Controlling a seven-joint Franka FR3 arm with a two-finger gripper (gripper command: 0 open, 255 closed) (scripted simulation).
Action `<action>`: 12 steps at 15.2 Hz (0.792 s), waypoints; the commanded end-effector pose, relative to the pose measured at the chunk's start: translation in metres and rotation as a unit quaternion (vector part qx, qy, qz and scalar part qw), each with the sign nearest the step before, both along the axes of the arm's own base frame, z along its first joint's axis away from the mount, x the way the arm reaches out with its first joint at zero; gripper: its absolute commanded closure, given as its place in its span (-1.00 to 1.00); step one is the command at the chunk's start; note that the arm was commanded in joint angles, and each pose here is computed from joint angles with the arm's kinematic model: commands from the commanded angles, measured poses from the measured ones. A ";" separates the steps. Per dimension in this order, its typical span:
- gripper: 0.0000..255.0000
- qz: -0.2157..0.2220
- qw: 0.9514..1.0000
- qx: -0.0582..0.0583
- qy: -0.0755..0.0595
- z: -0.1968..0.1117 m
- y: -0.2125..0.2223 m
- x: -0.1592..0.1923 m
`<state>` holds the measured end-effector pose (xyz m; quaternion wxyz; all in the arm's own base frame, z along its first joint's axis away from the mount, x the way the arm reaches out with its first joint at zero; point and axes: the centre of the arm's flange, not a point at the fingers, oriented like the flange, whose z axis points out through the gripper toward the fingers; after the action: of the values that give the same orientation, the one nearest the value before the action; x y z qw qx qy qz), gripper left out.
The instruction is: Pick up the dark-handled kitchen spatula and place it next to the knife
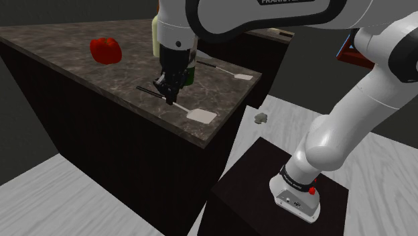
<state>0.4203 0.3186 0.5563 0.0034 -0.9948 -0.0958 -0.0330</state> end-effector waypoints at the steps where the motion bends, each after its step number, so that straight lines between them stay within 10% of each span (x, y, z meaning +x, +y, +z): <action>1: 1.00 0.000 1.000 0.000 0.000 0.000 0.000 0.000; 12: 1.00 0.000 1.000 0.000 0.000 0.037 0.000 0.000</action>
<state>0.4204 0.3184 0.5888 0.0035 -0.9948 -0.0959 -0.0332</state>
